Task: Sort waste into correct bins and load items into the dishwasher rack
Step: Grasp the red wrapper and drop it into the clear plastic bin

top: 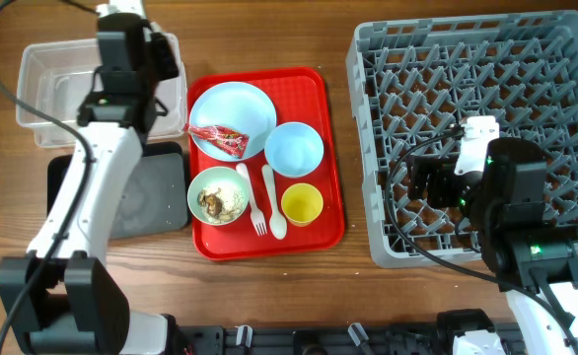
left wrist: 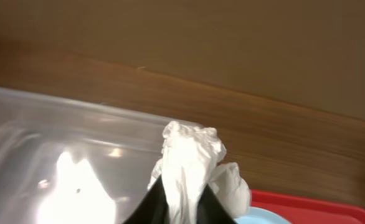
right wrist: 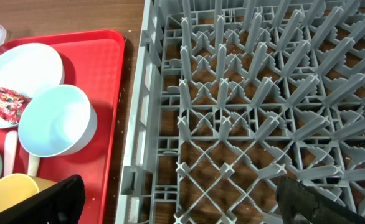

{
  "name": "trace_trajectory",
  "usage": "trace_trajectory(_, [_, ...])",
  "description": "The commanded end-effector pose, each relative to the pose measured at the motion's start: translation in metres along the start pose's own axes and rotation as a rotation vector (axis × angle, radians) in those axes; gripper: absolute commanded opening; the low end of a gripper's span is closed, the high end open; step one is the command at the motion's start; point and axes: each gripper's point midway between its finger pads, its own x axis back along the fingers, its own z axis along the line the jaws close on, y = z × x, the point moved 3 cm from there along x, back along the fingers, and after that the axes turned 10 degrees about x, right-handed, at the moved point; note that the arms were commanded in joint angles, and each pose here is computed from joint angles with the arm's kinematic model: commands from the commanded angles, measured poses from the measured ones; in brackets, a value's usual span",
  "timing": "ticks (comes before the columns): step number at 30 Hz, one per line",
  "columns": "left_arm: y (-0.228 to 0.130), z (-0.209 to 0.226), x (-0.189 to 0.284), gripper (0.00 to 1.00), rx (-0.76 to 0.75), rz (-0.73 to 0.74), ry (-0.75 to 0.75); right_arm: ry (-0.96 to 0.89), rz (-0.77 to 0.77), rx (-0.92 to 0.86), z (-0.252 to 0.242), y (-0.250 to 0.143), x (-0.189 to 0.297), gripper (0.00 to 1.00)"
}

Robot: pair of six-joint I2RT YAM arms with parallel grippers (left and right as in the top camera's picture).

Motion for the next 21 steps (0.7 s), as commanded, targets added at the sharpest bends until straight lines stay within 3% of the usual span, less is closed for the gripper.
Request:
trace_trajectory(1, [-0.008, 0.054, -0.022, 0.41, 0.042, 0.044, 0.141, -0.007, -0.026, 0.017, -0.002, 0.009, 0.005, 1.00])
trace_trajectory(3, [-0.015, 0.057, -0.024, 0.83, 0.042, 0.075, 0.143, -0.007, -0.026, 0.017, -0.002, 0.009, 0.005, 1.00])
trace_trajectory(5, [-0.025, 0.033, -0.013, 1.00, 0.077, 0.128, 0.065, -0.007, -0.026, 0.017, -0.002, 0.009, 0.005, 1.00])
trace_trajectory(8, [-0.075, -0.007, 0.011, 1.00, 0.213, 0.312, 0.060, -0.007, -0.026, 0.017, -0.002, 0.009, 0.005, 1.00])
trace_trajectory(9, [-0.114, -0.017, 0.020, 1.00, 0.289, 0.444, 0.127, -0.007, -0.026, 0.017, -0.002, 0.009, 0.005, 1.00])
trace_trajectory(11, [-0.153, -0.033, 0.023, 1.00, 0.331, 0.544, 0.184, -0.007, -0.027, 0.017, -0.002, 0.009, 0.005, 1.00])
trace_trajectory(17, [-0.203, -0.039, -0.009, 1.00, 0.284, 0.586, 0.267, 0.000, -0.027, 0.017, -0.001, 0.010, 0.005, 1.00])
trace_trajectory(21, [-0.209, -0.036, -0.022, 0.99, 0.274, 0.562, 0.290, 0.000, -0.027, 0.017, -0.001, 0.010, 0.005, 1.00])
